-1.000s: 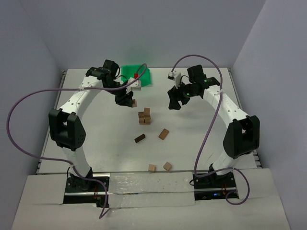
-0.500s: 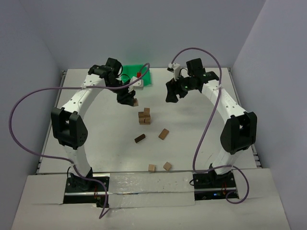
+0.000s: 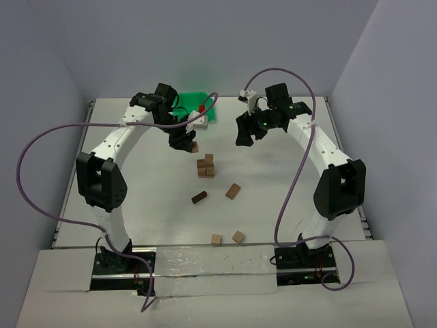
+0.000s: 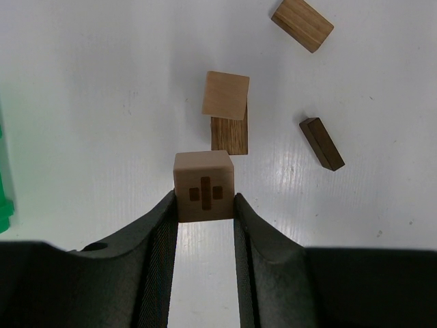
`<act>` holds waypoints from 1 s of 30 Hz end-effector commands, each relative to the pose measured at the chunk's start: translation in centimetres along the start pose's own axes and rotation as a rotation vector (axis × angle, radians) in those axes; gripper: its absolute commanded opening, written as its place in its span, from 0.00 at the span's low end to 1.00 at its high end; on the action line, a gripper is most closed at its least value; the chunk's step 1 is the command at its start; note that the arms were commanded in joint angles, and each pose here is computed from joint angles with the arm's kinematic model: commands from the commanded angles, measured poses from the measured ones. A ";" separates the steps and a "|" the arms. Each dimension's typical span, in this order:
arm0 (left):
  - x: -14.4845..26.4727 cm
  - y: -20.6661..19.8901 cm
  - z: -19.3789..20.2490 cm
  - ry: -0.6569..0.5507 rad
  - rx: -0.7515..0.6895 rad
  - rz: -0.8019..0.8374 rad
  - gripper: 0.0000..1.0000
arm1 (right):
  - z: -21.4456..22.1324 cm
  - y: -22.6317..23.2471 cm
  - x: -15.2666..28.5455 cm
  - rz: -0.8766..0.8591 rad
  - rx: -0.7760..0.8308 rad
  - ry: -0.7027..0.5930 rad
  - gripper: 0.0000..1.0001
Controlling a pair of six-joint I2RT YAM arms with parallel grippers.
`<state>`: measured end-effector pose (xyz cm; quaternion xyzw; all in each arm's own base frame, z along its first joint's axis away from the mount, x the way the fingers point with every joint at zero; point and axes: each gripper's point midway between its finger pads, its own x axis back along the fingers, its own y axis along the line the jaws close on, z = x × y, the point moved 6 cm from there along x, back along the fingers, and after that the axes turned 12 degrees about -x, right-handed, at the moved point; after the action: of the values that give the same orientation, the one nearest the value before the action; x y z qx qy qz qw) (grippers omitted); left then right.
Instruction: Build the wood block tower
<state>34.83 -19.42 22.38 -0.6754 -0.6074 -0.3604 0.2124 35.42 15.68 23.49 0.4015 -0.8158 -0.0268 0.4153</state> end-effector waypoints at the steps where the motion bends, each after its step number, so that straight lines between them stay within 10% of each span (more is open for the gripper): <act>1: -1.1 0.1 -0.2 0.012 -0.007 0.014 0.24 | -0.2 -0.4 -0.6 -0.002 -0.012 -0.005 0.79; 30: -3.6 -0.3 0.2 0.079 0.047 0.035 0.28 | -0.1 -0.6 -1.0 0.017 -0.004 0.011 0.80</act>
<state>34.31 -21.00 19.24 -0.6669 -0.5897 -0.3672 0.2696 36.18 15.71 21.17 0.3867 -0.8079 -0.0260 0.4439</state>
